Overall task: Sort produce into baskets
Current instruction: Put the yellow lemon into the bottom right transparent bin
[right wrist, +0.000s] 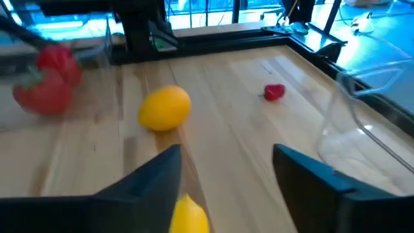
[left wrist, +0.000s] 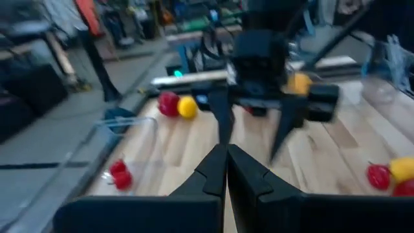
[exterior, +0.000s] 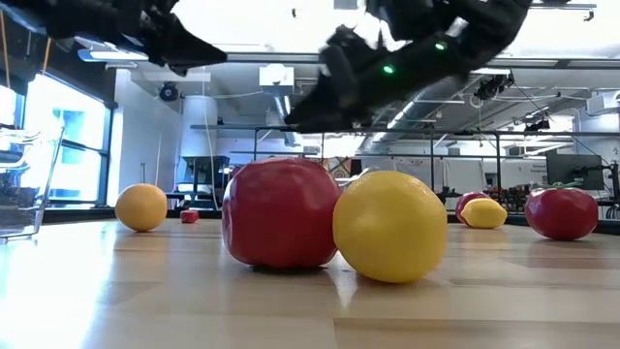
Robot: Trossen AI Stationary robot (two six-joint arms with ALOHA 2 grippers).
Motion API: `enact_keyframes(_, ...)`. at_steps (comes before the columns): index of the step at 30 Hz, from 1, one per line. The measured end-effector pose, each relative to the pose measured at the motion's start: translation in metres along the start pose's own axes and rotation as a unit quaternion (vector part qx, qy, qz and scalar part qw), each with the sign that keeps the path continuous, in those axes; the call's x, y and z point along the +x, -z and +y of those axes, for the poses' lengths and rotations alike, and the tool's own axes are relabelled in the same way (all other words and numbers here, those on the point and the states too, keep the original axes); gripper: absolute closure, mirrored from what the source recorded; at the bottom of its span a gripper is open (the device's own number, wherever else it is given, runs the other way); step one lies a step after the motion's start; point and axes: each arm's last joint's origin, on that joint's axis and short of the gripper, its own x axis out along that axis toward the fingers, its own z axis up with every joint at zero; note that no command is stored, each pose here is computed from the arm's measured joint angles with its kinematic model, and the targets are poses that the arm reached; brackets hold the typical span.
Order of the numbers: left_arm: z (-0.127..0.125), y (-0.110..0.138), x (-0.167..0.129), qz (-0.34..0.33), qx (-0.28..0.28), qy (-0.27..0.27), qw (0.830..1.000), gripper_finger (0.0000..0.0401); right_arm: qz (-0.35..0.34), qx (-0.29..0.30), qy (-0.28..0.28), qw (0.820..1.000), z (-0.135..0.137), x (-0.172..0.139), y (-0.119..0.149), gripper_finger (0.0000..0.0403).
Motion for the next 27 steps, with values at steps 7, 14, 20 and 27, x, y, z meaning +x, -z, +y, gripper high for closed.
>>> enact_keyframes(7, 0.000, 0.005, -0.020, -0.045, 0.018, -0.047, 0.998, 0.0401, 0.013, 0.017, -0.007, 1.000, 0.026, 0.055, -0.014, 0.0080)
enact_keyframes(14, 0.002, 0.002, -0.034, -0.052, 0.019, -0.082, 0.995, 0.0401, 0.002, 0.070, 0.029, 0.997, 0.054, 0.111, -0.016, 0.0076)
enact_keyframes(20, 0.002, 0.004, -0.035, -0.041, 0.016, -0.080, 0.996, 0.0401, 0.029, 0.061, 0.075, 0.995, 0.073, 0.140, -0.017, 0.0076)
enact_keyframes(27, 0.001, 0.005, -0.035, -0.036, 0.016, -0.079, 0.996, 0.0401, 0.053, 0.073, 0.075, 0.993, 0.083, 0.169, -0.010, 0.0076)
